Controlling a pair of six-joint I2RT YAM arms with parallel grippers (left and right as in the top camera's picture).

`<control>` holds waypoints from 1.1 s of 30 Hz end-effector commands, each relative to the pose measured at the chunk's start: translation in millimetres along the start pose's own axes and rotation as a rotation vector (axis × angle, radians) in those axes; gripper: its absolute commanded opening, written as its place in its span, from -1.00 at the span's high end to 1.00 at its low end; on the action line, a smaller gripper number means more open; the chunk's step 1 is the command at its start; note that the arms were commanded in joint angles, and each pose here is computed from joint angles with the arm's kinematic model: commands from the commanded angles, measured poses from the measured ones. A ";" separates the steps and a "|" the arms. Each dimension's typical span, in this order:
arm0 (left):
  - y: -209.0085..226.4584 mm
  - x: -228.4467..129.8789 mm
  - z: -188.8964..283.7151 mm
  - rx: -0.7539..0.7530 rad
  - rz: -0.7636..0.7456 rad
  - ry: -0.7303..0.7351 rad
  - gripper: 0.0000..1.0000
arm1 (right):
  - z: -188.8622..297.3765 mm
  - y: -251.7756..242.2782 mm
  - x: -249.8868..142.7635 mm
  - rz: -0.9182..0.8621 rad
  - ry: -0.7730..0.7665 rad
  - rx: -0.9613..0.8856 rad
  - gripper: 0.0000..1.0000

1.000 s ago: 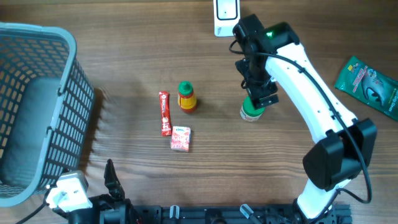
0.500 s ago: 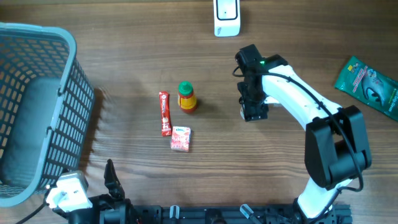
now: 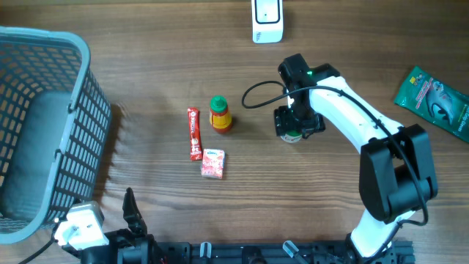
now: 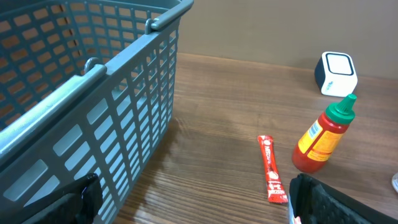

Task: Scan the item barcode
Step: 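Reach the right gripper down over the green-capped jar, then grasp the green-capped jar with the right gripper and lift it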

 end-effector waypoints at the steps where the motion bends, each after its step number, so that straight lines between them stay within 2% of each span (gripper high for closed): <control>1: -0.4 1.1 1.6 -0.003 0.009 -0.010 -1.00 | 57.6 17.8 14.8 0.113 -0.142 0.106 -0.76; 2: -0.4 1.1 1.6 -0.003 0.009 -0.010 -1.00 | 79.0 19.8 15.2 0.093 -0.187 0.119 -0.86; 3: -0.3 1.0 1.6 -0.003 0.009 -0.010 -1.00 | 102.6 20.7 15.7 -0.018 -0.249 0.139 -0.99; 6: -0.3 1.0 1.6 -0.003 0.009 -0.010 -1.00 | 122.9 -2.0 5.9 -0.550 -0.297 0.080 -0.99; 8: -0.3 1.0 1.6 -0.003 0.009 -0.010 -1.00 | 109.4 -15.4 0.5 -0.693 -0.292 0.009 -0.99; 10: -0.3 1.0 1.6 -0.003 0.009 -0.010 -1.00 | 95.7 -25.4 -0.6 -0.689 -0.307 -0.054 -1.00; 12: -0.3 1.0 1.6 -0.003 0.009 -0.010 -1.00 | 90.0 -24.2 4.9 -0.686 -0.327 -0.039 -0.99; 15: -0.3 1.0 1.6 -0.003 0.009 -0.010 -1.00 | 88.8 -15.5 22.3 -0.573 -0.369 0.011 -0.99; 21: -0.3 1.1 1.6 -0.002 0.009 -0.010 -1.00 | 18.8 -1.4 22.9 -0.515 -0.139 0.027 -0.99; 27: -0.3 1.0 1.6 -0.003 0.009 -0.010 -1.00 | -15.0 7.7 23.5 -0.501 -0.043 0.062 -0.99; 33: -0.3 1.1 1.6 -0.003 0.009 -0.010 -1.00 | -41.5 6.4 18.0 -0.524 0.032 0.036 -0.52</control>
Point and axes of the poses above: each gripper's point midway between its finger pads, its own z axis back along the fingers, its own y axis along the line the jaws close on, x = y × z, the point moved 2 cm from there along z, back along the fingers, and after that the axes turned 6 degrees about z, right-handed, at the moved point
